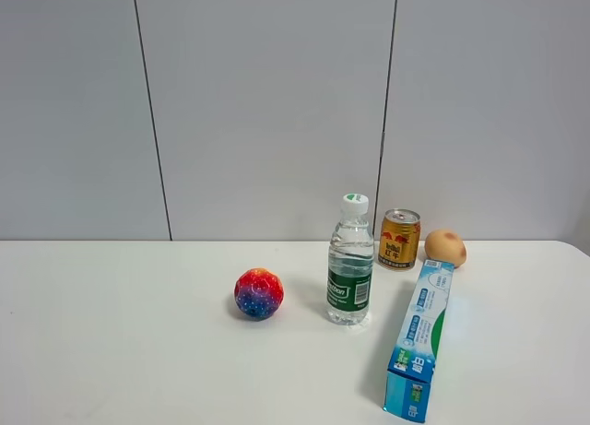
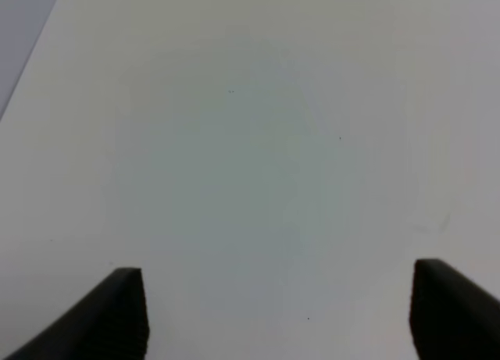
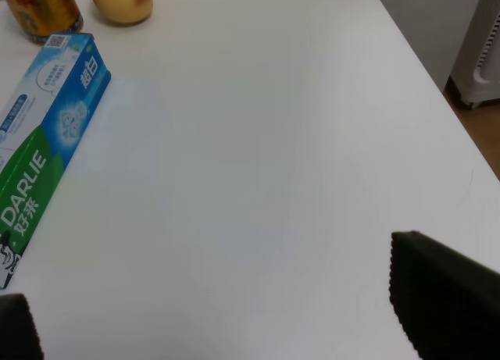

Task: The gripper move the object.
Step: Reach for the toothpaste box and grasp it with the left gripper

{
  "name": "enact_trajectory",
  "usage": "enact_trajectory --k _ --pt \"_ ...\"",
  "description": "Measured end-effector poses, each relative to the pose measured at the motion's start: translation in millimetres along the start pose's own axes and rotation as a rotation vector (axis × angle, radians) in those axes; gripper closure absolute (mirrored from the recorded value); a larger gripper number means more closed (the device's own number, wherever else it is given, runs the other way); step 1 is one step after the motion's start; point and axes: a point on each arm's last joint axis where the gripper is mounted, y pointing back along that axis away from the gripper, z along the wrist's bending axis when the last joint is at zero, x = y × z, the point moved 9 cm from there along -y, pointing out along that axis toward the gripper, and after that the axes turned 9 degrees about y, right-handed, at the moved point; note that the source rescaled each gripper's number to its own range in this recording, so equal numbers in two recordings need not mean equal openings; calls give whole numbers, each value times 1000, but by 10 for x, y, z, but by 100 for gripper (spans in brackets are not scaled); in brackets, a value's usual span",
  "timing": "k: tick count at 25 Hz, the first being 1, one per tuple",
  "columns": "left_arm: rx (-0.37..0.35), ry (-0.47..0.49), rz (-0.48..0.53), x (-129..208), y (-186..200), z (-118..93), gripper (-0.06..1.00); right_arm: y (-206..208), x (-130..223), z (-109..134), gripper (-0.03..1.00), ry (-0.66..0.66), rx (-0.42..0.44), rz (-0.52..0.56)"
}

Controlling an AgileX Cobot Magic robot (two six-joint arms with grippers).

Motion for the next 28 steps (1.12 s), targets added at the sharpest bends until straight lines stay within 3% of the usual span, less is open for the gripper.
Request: enact_trajectory --k 1,28 --pt "0 0 0 0 0 0 38 0 0 0 -3 0 0 0" --pt "0 0 0 0 0 0 38 0 0 0 -3 0 0 0"
